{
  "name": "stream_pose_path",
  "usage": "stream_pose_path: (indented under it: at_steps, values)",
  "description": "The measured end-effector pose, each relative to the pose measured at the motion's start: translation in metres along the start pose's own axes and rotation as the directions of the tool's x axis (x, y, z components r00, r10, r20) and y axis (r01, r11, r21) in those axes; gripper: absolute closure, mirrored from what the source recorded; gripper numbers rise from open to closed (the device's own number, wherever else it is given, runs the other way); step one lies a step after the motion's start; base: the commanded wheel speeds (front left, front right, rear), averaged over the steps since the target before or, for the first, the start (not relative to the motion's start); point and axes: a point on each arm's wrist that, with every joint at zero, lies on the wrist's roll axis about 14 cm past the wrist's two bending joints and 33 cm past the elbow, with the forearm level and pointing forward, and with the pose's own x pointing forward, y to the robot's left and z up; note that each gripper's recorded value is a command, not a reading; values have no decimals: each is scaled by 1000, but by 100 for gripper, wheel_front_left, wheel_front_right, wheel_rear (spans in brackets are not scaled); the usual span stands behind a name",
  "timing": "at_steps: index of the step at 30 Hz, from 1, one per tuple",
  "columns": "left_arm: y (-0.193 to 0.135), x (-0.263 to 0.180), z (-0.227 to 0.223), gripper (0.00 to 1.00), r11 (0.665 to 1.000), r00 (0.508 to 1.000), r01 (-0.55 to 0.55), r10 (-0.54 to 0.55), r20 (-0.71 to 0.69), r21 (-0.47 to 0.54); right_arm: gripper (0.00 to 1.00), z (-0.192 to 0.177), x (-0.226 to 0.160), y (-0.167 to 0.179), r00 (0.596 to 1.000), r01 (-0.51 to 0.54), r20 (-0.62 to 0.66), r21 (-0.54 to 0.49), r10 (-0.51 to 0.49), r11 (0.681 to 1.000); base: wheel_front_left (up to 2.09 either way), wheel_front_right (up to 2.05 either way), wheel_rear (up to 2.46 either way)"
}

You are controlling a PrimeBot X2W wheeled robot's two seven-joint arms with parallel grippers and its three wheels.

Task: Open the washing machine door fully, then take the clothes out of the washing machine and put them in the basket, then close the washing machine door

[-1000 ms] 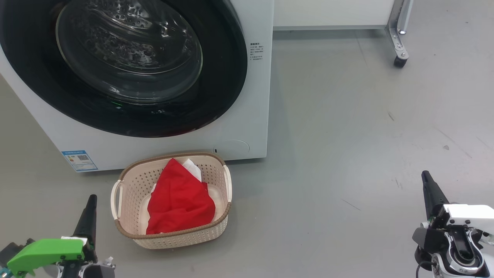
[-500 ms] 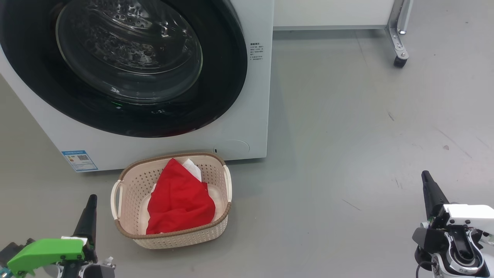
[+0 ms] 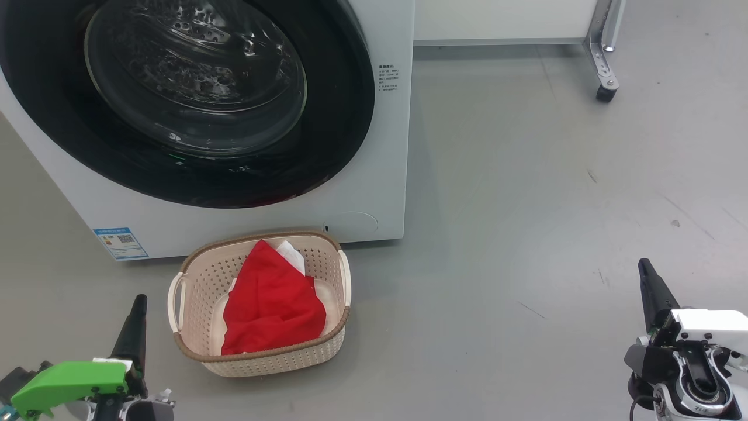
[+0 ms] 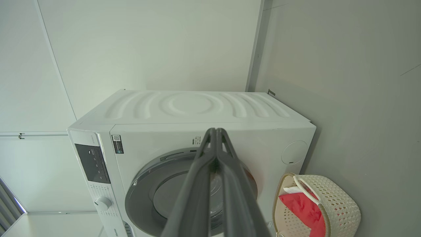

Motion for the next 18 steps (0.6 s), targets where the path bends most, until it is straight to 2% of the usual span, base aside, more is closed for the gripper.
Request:
stream_pose_path:
  at_steps: [18]
  values:
    - [0,0,0,100,1000,1000,0,0,0,0,100,0,0,0,1000,0,-1,0,0,1000,0,0,0]
